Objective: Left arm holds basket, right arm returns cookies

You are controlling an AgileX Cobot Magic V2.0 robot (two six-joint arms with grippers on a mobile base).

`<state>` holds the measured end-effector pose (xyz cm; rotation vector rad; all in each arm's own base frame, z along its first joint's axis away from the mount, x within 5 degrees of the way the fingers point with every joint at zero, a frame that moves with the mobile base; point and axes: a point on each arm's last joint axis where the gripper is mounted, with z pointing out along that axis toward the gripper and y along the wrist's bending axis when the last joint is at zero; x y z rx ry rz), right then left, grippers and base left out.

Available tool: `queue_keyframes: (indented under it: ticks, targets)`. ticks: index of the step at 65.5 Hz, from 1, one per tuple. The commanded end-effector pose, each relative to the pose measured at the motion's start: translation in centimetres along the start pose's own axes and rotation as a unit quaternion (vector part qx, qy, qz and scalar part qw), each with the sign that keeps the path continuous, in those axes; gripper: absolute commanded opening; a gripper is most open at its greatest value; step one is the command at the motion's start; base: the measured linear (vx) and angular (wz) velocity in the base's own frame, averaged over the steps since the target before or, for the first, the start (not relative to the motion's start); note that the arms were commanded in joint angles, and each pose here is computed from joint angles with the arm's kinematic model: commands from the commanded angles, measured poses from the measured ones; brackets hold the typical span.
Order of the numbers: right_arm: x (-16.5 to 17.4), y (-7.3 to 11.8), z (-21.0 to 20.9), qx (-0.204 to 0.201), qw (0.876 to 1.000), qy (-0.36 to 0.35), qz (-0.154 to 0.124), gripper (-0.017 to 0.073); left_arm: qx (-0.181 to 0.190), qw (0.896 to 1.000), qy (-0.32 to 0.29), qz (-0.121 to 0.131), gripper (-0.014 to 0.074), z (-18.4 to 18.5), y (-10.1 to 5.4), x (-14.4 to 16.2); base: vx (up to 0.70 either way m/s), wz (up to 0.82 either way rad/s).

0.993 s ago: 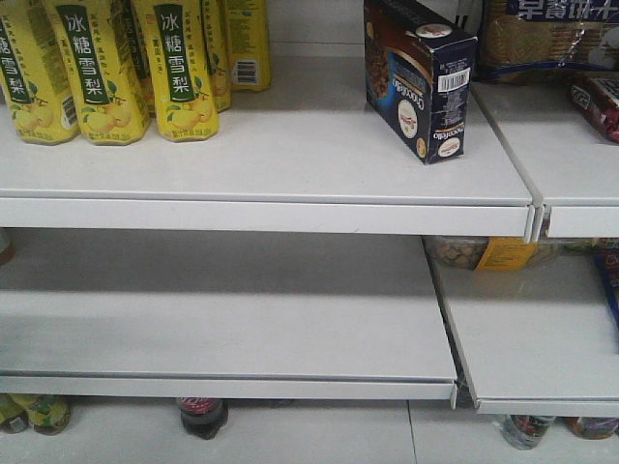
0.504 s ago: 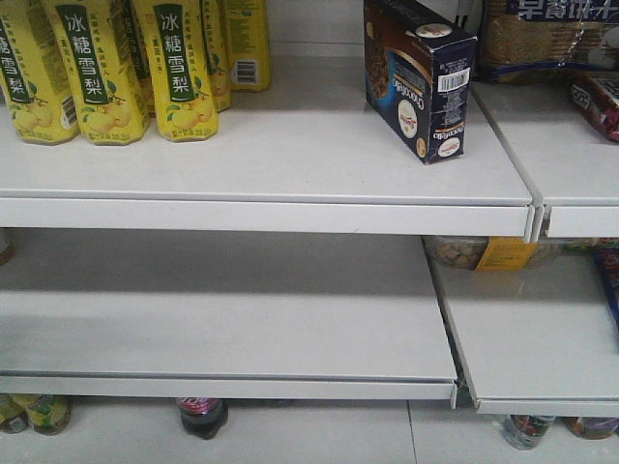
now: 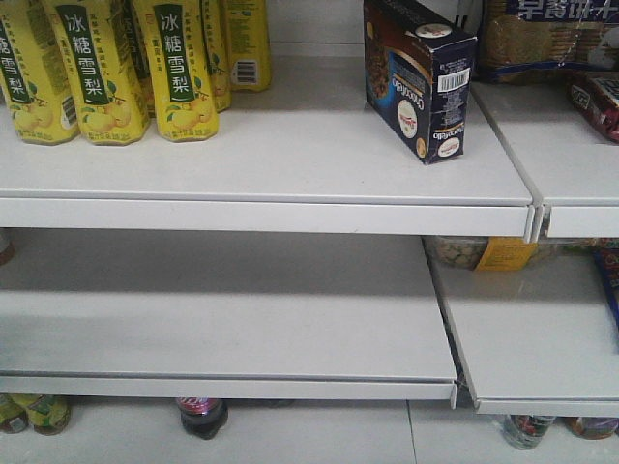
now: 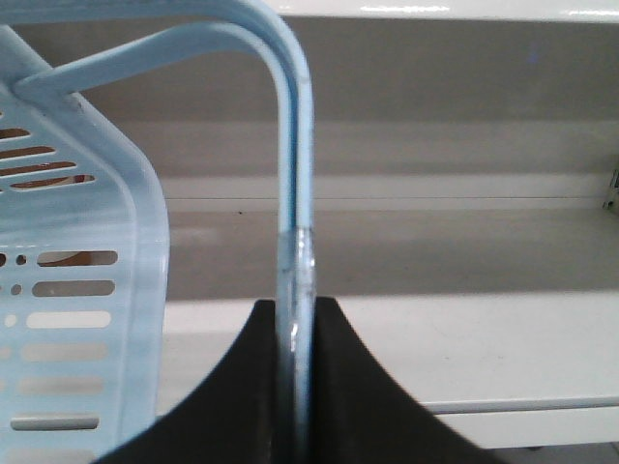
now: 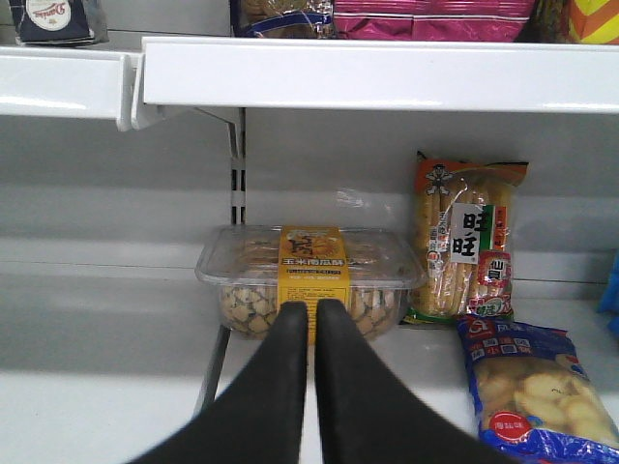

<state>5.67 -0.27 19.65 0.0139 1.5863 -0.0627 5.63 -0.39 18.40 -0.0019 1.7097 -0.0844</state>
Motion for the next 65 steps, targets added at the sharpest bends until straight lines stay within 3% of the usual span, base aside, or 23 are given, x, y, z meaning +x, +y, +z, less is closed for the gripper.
queue_keyframes:
  ticks: [1,65]
  targets:
    - [-0.06,-0.06,-0.03,0.006,0.999,-0.032,-0.003,-0.0010,-0.003,0.997,-0.073,0.017,-0.0003,-0.46,-0.01,-1.98,0.00,0.00]
    - [-0.06,-0.06,-0.03,0.006,0.999,-0.032,-0.003,-0.0010,-0.003,0.997,-0.073,0.017,-0.0003,-0.46,-0.01,-1.98,0.00,0.00]
